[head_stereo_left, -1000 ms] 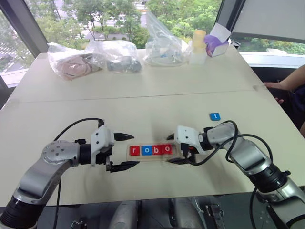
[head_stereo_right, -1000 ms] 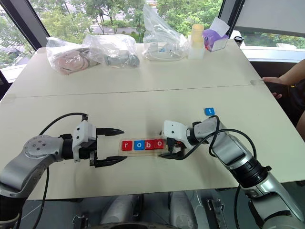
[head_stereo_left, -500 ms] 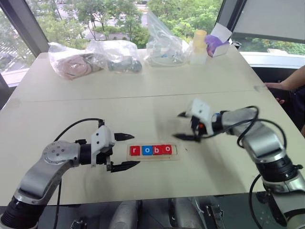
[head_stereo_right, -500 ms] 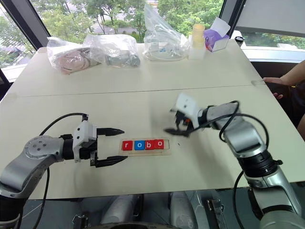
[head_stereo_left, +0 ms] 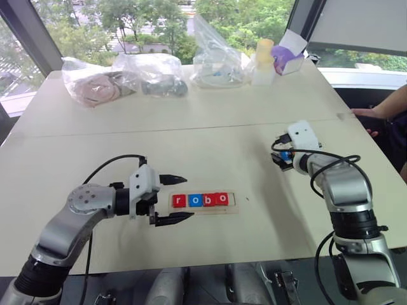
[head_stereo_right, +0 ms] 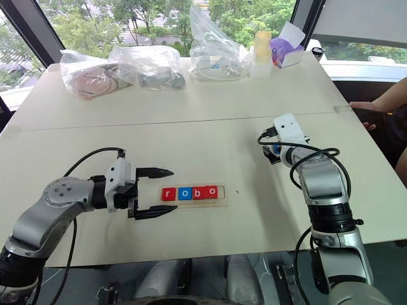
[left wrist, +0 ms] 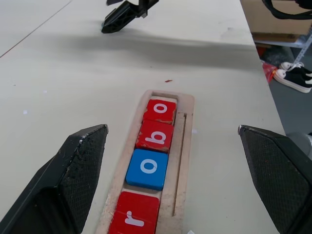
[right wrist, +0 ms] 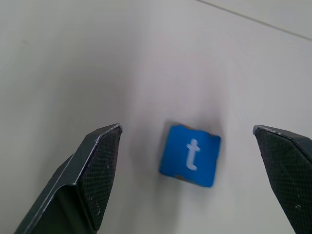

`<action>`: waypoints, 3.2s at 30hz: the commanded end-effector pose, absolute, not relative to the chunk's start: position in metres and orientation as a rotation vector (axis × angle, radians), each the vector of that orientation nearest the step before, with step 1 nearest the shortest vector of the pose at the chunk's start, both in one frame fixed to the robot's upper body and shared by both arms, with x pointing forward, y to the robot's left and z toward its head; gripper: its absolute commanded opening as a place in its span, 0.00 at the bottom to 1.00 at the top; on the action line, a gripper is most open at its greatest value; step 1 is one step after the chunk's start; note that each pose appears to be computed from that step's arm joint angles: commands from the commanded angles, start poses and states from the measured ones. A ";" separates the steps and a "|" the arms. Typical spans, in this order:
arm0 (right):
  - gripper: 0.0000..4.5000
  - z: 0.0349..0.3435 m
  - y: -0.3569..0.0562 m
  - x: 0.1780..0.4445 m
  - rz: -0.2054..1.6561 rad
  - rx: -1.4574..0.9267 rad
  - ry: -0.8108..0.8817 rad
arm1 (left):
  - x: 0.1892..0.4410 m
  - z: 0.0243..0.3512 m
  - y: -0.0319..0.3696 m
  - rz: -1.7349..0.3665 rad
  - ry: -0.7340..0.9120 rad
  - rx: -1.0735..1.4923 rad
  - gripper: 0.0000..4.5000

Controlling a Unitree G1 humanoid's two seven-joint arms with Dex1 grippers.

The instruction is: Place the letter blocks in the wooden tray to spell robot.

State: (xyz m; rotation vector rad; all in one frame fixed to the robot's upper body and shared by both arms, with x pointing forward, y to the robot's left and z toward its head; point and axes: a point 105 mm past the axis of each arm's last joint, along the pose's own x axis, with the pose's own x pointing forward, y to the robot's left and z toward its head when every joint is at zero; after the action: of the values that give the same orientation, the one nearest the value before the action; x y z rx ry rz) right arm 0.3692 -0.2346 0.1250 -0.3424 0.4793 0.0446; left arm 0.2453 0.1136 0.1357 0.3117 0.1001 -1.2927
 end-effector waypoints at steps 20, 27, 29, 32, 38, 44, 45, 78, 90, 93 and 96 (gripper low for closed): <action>0.25 0.103 -0.260 0.340 0.004 0.052 0.603 | 0.244 0.148 0.092 -1.370 0.036 0.297 1.00; 0.25 0.092 -0.220 0.264 0.089 0.062 0.676 | 0.249 0.147 0.092 -1.367 0.029 0.289 1.00; 0.25 0.085 -0.203 0.234 0.121 0.060 0.660 | 0.250 0.144 0.091 -1.382 0.031 0.293 1.00; 0.25 0.085 -0.194 0.212 0.120 0.067 0.640 | 0.249 0.141 0.089 -1.399 0.034 0.297 1.00; 0.25 0.091 -0.182 0.217 0.137 0.087 0.606 | 0.249 0.141 0.090 -1.404 0.034 0.291 1.00; 0.25 0.094 -0.173 0.232 0.140 0.090 0.594 | 0.246 0.141 0.090 -1.406 0.034 0.288 1.00; 0.25 0.095 -0.170 0.234 0.145 0.093 0.594 | 0.246 0.140 0.090 -1.403 0.036 0.289 1.00; 0.99 0.095 -0.220 0.280 1.284 -0.885 0.440 | 0.242 0.142 0.106 -1.309 0.058 0.327 1.00; 0.99 0.096 -0.202 0.291 1.365 -0.845 0.364 | 0.238 0.145 0.111 -1.279 0.068 0.333 1.00; 0.99 0.093 -0.199 0.293 1.375 -0.838 0.370 | 0.237 0.145 0.112 -1.272 0.071 0.336 1.00; 0.99 0.091 -0.196 0.291 1.392 -0.832 0.374 | 0.236 0.145 0.115 -1.266 0.077 0.342 1.00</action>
State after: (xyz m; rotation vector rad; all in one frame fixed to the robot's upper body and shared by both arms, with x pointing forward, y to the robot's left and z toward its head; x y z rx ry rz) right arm 0.2925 -0.1995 0.0960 -0.8344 0.3614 1.3719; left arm 0.2388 0.1149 0.1330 0.3174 0.1244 -1.2647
